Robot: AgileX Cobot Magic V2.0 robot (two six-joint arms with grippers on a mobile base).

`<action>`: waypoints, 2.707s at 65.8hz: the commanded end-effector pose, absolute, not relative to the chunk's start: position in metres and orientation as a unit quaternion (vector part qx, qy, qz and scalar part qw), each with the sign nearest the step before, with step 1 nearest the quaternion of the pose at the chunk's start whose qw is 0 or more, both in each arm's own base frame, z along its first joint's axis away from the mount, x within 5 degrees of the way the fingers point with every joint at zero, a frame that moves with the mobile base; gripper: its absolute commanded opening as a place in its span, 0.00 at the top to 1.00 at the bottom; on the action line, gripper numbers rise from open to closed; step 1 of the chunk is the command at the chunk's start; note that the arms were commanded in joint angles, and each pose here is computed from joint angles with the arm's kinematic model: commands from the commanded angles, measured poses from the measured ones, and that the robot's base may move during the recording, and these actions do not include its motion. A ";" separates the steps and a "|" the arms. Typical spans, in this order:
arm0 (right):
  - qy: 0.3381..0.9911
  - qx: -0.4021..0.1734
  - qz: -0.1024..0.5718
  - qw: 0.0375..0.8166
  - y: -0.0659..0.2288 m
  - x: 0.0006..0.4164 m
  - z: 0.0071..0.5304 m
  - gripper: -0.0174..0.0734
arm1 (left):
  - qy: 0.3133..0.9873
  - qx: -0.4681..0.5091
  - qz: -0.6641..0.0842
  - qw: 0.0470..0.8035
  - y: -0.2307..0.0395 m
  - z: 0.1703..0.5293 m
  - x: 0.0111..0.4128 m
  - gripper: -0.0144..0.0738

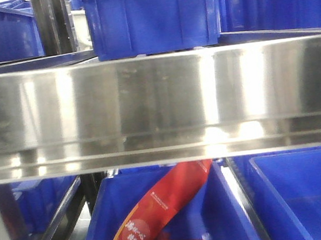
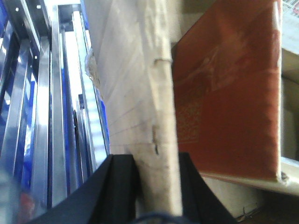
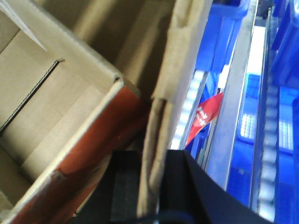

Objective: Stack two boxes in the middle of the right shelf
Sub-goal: 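Raise the box stack above the middle shelf's front rail, then lower the boxes onto the middle shelf rollers and open both grippers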

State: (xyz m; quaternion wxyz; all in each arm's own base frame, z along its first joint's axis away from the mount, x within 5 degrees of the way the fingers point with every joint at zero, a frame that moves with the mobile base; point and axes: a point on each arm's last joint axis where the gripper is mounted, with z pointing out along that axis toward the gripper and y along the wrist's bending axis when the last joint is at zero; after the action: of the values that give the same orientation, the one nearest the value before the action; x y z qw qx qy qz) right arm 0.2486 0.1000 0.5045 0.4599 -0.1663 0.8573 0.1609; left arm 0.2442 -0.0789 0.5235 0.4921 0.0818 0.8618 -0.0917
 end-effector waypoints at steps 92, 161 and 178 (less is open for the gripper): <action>0.844 -0.169 0.167 0.481 0.099 0.245 0.513 0.98 | 0.832 0.085 -0.120 0.535 -0.081 0.538 0.238 0.96; 0.923 -0.179 0.131 0.314 0.118 0.306 0.430 0.64 | 0.930 0.095 -0.043 0.353 -0.105 0.447 0.322 0.70; 0.919 -0.176 0.128 0.328 0.118 0.307 0.436 0.18 | 0.929 0.095 -0.044 0.354 -0.105 0.448 0.321 0.17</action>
State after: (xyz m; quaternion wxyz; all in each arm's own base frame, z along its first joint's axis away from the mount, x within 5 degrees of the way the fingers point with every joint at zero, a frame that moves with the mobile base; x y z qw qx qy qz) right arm 0.3082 0.1187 0.4284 0.3120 -0.1748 0.9249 0.1288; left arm 0.3250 -0.1033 0.4407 0.3399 0.0925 0.9352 -0.0351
